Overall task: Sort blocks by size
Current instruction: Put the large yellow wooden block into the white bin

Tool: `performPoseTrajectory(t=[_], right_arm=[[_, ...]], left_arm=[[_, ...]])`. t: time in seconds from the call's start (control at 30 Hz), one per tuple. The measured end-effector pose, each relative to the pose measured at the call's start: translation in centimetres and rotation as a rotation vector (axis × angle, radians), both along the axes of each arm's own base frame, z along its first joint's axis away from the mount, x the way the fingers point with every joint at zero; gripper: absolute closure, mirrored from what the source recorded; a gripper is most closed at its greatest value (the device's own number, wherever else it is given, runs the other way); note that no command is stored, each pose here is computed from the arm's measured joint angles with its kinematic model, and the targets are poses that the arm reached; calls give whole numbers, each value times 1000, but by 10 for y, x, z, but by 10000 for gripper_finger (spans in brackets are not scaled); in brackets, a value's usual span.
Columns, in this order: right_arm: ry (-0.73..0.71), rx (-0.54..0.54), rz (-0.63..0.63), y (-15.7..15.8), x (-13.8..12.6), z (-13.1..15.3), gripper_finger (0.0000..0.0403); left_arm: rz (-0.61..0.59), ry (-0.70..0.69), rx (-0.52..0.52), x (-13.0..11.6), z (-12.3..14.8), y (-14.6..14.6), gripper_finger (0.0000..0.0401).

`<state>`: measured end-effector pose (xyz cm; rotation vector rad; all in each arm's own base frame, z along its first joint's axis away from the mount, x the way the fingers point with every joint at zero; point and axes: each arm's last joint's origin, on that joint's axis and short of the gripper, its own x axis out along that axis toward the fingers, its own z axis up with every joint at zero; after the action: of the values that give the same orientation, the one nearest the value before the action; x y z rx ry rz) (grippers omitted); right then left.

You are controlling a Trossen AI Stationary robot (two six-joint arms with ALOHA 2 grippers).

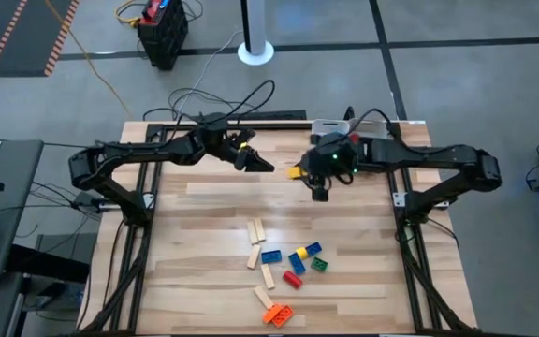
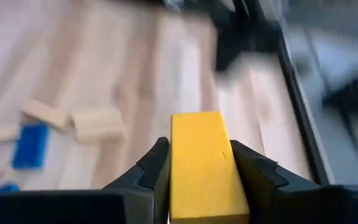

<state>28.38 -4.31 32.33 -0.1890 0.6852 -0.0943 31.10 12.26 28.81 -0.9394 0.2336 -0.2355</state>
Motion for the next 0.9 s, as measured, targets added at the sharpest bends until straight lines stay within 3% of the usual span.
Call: performPoseTrajectory(t=[0.2,0.33,0.43,0.57,0.77,0.9], right_arm=[[276,181,-424,-37,-22,-34,246],[379,275,-613,-60,-29,-63,213],[400,291,-669,-75,-28,-73,210],[374,288,-719,-90,-26,-79,249],[358,269,-740,-108,-30,-82,319],[382,292,-751,-117,-37,-83,340]], left_arm=[[229,159,143,-3,-17,9,146],[362,237,264,-5,-23,11,146],[387,237,351,-5,-23,13,147],[381,237,428,-5,-23,14,147],[381,256,409,-6,-25,13,147],[379,260,407,-6,-26,13,147]])
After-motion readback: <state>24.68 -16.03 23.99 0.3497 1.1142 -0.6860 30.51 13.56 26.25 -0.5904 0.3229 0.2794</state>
